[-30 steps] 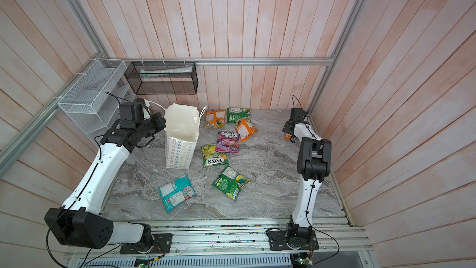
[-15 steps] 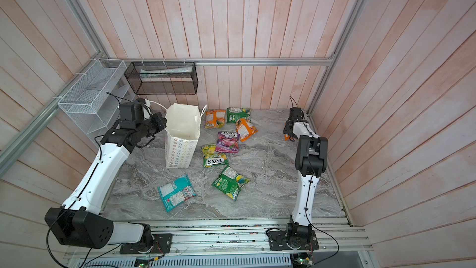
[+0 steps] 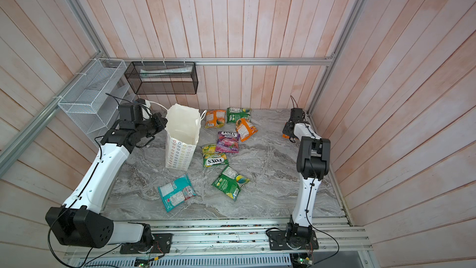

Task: Place the snacks into the paper bag
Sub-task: Pick up the snack from the top-right of the table, then place the snack in the paper bag, then place the paper bag at the top-center of the table, then pick up the snack from the top-center of the table, then place the snack in the paper bag.

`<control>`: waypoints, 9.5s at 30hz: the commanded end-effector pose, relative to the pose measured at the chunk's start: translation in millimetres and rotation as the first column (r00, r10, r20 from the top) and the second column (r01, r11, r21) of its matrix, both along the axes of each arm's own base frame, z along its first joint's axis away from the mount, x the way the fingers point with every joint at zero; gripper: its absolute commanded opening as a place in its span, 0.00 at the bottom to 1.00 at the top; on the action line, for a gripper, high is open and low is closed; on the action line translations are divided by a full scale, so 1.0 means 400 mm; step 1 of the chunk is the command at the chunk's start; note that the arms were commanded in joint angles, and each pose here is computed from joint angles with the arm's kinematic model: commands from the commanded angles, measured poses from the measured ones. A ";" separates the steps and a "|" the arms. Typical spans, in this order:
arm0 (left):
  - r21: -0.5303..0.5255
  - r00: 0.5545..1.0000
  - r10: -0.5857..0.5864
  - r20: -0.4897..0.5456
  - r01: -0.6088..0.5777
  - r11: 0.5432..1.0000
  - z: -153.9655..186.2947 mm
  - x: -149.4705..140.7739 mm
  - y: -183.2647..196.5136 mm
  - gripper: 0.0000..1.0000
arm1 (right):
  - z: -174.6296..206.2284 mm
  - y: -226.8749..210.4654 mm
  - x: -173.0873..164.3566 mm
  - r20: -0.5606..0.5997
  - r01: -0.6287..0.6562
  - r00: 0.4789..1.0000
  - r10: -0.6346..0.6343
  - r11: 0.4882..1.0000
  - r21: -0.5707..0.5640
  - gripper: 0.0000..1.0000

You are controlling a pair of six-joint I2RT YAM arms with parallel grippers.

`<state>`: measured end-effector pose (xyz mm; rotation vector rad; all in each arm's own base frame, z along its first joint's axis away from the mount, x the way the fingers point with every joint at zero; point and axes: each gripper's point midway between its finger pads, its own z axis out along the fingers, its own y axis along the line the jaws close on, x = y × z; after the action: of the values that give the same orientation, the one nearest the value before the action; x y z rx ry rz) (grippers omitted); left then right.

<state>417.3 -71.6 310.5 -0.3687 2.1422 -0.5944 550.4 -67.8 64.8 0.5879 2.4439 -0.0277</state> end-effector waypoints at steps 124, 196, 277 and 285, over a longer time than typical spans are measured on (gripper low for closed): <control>-0.185 0.993 -0.110 -0.054 0.098 0.978 -0.086 0.043 -0.040 0.00 | 0.246 0.487 -0.426 0.392 -0.347 0.899 0.198 0.867 0.357 0.93; -0.207 0.990 -0.136 -0.022 0.128 0.970 -0.058 0.034 -0.052 0.00 | 0.429 0.579 -0.087 0.594 -0.546 0.776 0.211 0.697 0.465 0.00; -0.235 0.990 -0.139 -0.009 0.133 0.963 -0.046 0.029 -0.047 0.00 | 0.828 1.325 -0.437 0.841 -0.880 0.373 0.391 0.436 0.188 0.25; -0.234 0.990 -0.138 -0.010 0.131 0.963 -0.047 0.030 -0.046 0.00 | 0.890 1.304 -0.463 0.863 -0.892 0.338 0.377 0.420 0.166 0.44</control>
<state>433.1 -88.5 287.2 -0.3739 2.1528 -0.9097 377.2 462.4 389.1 -0.2708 1.6798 1.2100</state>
